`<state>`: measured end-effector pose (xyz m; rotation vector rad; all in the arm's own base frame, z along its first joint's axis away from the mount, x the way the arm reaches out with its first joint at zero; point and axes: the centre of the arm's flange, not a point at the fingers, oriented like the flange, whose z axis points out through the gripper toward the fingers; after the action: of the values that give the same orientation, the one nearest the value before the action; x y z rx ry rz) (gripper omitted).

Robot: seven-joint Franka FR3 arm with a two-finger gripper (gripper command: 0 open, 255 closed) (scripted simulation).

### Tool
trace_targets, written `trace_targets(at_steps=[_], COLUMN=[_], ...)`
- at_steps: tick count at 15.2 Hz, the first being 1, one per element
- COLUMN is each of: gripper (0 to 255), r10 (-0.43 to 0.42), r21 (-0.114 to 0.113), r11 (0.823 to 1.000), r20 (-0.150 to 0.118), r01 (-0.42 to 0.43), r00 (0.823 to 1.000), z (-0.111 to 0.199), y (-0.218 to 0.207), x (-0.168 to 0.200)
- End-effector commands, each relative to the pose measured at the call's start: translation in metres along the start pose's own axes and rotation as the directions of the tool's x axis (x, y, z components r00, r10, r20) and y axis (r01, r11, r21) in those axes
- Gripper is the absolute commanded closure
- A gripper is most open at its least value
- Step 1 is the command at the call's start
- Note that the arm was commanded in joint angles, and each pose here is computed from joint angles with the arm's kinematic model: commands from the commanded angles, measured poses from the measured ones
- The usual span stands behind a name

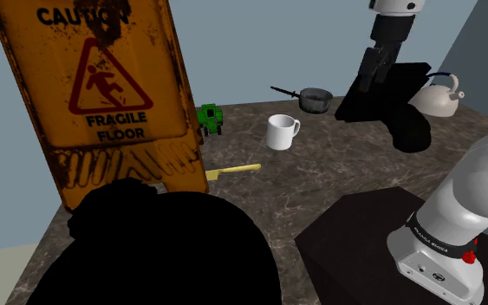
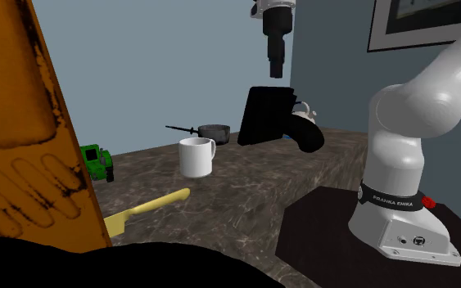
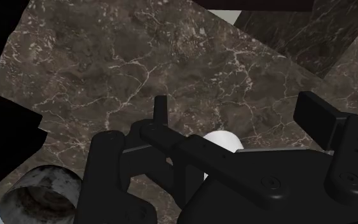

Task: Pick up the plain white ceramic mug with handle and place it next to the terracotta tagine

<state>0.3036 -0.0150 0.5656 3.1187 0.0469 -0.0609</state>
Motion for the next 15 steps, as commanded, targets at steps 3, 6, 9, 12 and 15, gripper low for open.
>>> trace_targets(at_steps=[3, 6, 9, 12, 15], gripper=[0, 0, 0, 0, 0], r10=[0.002, 0.006, 0.01, 0.013, 0.017], r21=[0.001, 0.002, 0.003, 0.004, 0.005], r11=[1.0, 1.0, 1.0, 1.0, 1.0], r20=[0.002, 0.005, 0.008, 0.011, 0.014], r01=[-0.002, -0.006, -0.01, -0.014, -0.017], r00=[1.0, 1.0, 1.0, 1.0, 1.0], z=[0.014, 0.035, 0.056, 0.078, 0.099], y=[-0.009, -0.023, -0.037, -0.051, -0.064], x=[0.021, 0.051, 0.082, 0.113, 0.144])
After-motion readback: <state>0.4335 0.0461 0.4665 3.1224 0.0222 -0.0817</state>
